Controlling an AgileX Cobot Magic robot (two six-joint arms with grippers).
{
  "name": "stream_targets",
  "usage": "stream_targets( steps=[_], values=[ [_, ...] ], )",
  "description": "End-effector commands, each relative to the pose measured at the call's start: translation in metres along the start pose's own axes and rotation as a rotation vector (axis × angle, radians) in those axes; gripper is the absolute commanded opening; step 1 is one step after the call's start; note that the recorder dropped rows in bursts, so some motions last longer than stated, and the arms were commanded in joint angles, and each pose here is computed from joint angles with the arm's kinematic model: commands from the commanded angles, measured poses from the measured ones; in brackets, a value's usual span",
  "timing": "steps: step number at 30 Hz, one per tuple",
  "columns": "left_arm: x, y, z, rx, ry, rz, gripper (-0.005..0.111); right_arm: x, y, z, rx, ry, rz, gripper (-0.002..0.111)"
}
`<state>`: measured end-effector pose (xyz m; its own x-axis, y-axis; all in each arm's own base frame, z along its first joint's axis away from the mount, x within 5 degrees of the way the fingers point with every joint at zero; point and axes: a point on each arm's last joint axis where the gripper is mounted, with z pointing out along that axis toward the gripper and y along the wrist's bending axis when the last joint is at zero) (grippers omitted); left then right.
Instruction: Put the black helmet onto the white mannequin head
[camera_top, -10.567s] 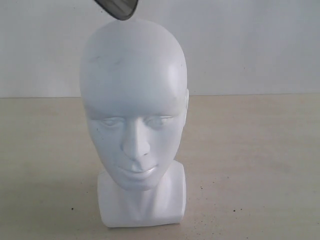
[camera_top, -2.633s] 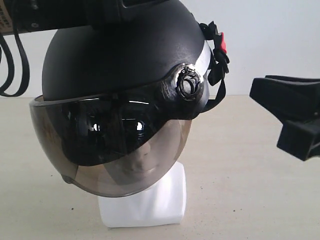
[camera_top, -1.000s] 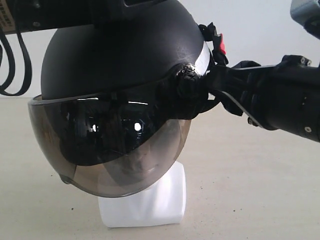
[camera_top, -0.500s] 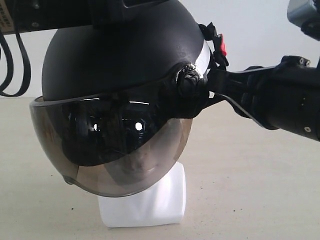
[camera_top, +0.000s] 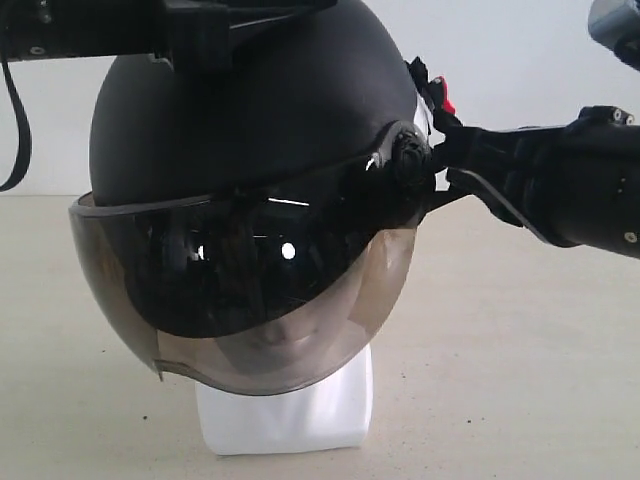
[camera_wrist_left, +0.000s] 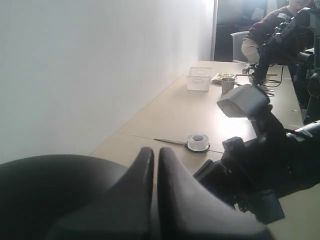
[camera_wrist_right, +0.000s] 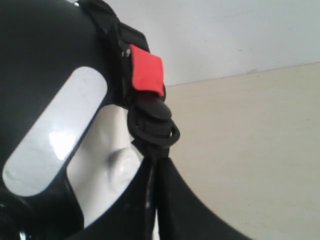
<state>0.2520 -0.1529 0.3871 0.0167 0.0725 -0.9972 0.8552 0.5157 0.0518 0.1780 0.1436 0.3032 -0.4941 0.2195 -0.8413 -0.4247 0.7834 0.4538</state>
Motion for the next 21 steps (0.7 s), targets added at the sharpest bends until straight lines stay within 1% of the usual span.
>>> stream_targets(
  steps=[1, 4, 7, 10, 13, 21],
  values=[
    [0.01, 0.005, 0.001, -0.04, 0.048, -0.008, 0.005, 0.002, -0.021, 0.011, 0.101, -0.002, 0.001, 0.0],
    [0.01, 0.005, 0.001, -0.036, 0.046, -0.007, 0.005, 0.01, -0.027, 0.024, 0.133, 0.04, 0.0, 0.0],
    [0.01, 0.004, 0.001, -0.033, 0.049, -0.006, 0.005, 0.009, -0.03, 0.026, 0.153, 0.02, -0.017, 0.0],
    [0.01, 0.004, 0.001, -0.031, 0.048, -0.034, 0.005, 0.008, -0.03, 0.026, 0.157, 0.01, -0.054, 0.0],
    [0.009, 0.0, 0.001, 0.01, 0.04, -0.05, 0.005, 0.007, -0.03, 0.025, 0.16, 0.007, -0.08, 0.0],
    [0.009, 0.0, 0.001, 0.009, 0.04, -0.074, 0.005, 0.002, -0.029, 0.026, 0.161, -0.014, -0.107, 0.0]
  ],
)
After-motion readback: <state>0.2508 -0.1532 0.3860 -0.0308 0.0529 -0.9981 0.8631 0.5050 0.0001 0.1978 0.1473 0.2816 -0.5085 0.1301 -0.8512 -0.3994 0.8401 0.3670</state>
